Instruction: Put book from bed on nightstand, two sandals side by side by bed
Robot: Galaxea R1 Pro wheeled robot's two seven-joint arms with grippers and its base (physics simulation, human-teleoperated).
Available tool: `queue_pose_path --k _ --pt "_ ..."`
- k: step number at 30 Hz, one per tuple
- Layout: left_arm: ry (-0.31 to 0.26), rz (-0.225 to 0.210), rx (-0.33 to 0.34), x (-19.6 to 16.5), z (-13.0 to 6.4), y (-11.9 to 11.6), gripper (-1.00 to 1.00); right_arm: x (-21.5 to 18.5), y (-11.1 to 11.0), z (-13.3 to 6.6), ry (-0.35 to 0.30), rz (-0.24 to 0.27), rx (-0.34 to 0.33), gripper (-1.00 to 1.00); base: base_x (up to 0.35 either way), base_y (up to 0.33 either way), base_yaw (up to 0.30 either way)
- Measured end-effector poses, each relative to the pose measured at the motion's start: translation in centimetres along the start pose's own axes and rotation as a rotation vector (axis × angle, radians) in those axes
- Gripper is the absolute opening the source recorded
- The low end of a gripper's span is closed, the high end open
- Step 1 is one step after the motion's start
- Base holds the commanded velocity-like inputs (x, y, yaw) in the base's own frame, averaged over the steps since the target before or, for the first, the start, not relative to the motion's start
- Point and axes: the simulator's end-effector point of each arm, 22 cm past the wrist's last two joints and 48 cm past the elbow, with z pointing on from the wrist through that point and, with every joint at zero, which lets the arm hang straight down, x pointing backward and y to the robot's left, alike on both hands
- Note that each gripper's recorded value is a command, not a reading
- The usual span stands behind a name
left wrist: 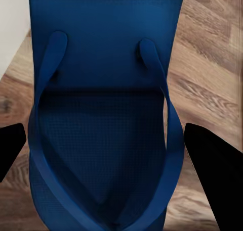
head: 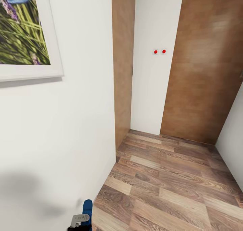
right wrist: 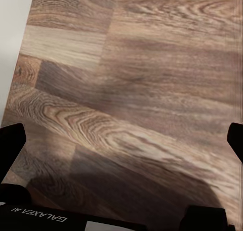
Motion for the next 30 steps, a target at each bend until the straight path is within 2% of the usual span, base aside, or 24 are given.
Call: queue_pose_path --k 22,30 --pt "0.000 0.000 0.000 0.01 0.00 0.00 -1.00 0.00 0.00 0.00 0.000 0.000 0.000 1.00 0.000 0.000 -0.283" --pt "-0.001 0.000 0.000 -0.03 -0.02 0.00 -1.00 -0.01 0.03 0.00 0.000 0.000 -0.001 1.00 0.192 0.062 -0.075"
